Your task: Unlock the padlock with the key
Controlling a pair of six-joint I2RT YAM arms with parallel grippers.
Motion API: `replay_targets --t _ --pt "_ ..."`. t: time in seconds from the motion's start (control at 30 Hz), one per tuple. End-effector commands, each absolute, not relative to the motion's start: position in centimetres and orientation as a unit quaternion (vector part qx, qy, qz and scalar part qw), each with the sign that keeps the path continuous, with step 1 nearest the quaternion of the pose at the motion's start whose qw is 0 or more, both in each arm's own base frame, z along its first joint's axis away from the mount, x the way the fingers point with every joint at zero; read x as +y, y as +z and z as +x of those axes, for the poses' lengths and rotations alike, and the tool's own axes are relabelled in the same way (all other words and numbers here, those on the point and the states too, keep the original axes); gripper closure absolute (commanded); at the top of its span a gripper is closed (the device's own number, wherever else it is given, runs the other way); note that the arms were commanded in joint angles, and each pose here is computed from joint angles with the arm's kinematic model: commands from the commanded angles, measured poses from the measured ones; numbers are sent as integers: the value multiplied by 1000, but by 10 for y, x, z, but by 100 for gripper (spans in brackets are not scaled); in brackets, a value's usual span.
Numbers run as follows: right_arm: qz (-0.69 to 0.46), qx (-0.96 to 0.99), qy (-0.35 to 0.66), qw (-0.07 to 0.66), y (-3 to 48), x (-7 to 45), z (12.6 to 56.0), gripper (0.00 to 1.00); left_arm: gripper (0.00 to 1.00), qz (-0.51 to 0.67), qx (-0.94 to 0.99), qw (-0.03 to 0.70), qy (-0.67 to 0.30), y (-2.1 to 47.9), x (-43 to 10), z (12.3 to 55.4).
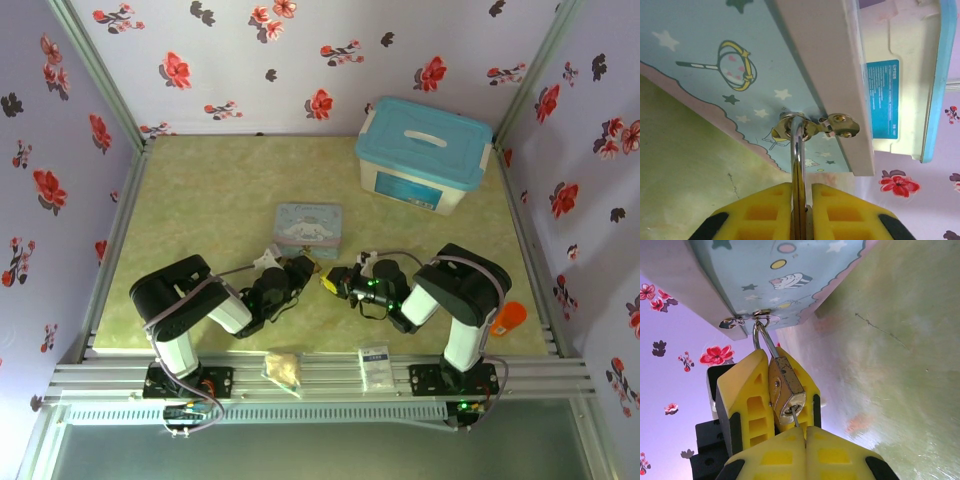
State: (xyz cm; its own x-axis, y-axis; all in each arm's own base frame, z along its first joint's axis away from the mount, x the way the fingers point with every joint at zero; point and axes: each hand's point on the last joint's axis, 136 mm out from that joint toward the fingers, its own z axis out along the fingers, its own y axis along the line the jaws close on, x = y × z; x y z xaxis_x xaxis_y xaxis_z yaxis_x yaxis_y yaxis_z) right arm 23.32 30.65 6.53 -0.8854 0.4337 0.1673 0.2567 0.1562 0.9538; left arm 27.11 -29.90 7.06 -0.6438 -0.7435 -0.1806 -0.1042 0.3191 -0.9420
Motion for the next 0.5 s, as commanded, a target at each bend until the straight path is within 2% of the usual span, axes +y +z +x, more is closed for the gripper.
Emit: replay_targets --t 0.0,0.2,0.47 --pt "217 732 634 126 90 311 259 100 100 -205 711 250 -625 129 -350 244" --pt "220 740 620 140 80 297 267 100 100 -204 710 251 -626 131 -348 243" --pt "200 715 650 166 114 309 275 100 100 -202 708 245 -631 134 -351 243"
